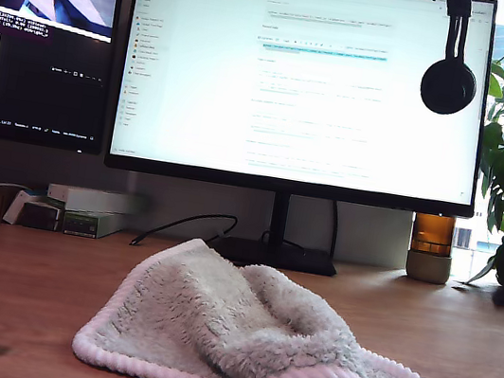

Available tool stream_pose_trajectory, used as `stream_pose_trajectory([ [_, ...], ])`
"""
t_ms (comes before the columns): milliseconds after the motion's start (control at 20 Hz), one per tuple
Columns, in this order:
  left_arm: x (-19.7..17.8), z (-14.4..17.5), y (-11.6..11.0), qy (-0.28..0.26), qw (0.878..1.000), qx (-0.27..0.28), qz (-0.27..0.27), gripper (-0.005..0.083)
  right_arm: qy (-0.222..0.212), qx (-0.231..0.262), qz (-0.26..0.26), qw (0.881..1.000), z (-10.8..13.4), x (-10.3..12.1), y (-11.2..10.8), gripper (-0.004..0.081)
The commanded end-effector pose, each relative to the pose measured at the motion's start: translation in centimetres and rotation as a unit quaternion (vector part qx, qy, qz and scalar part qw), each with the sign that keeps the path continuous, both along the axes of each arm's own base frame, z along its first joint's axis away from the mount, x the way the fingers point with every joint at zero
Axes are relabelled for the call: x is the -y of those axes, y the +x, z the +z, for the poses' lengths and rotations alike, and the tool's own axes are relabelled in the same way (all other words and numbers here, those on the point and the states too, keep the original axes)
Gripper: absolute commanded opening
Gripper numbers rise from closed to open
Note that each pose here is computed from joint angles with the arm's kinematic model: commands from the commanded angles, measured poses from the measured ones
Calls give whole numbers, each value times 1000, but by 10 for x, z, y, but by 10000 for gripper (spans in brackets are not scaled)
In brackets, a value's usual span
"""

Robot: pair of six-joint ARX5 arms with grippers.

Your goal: Fold the tea towel to a neat square and place it to the right

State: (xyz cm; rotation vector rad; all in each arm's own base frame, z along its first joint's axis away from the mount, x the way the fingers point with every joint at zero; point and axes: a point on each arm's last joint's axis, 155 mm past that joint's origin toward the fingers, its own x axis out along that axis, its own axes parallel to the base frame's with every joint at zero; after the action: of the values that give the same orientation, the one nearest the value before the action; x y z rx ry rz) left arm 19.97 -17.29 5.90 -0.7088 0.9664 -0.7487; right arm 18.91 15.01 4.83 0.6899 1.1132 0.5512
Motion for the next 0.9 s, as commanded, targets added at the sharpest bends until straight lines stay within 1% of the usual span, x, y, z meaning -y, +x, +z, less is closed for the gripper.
stream_pose_trajectory([
  [0,3,3,9,6,1000,0,-1,310,-3,0,6,1000,-3,-1,3,284],
  [200,17,1,21,22,999,-27,-12,311,-3,3,5,1000,-7,-3,11,284],
  [350,29,-8,25,52,997,-53,-19,311,-3,0,6,1000,-9,-3,14,284],
  [550,42,-23,20,107,989,-93,-36,330,-3,6,5,1000,-8,-4,17,284],
  [700,51,-33,16,124,983,-123,-49,330,-1,14,5,1000,-6,-4,20,284],
  [850,52,-48,11,149,976,-149,-51,330,-1,16,5,1000,-6,-4,20,284],
])
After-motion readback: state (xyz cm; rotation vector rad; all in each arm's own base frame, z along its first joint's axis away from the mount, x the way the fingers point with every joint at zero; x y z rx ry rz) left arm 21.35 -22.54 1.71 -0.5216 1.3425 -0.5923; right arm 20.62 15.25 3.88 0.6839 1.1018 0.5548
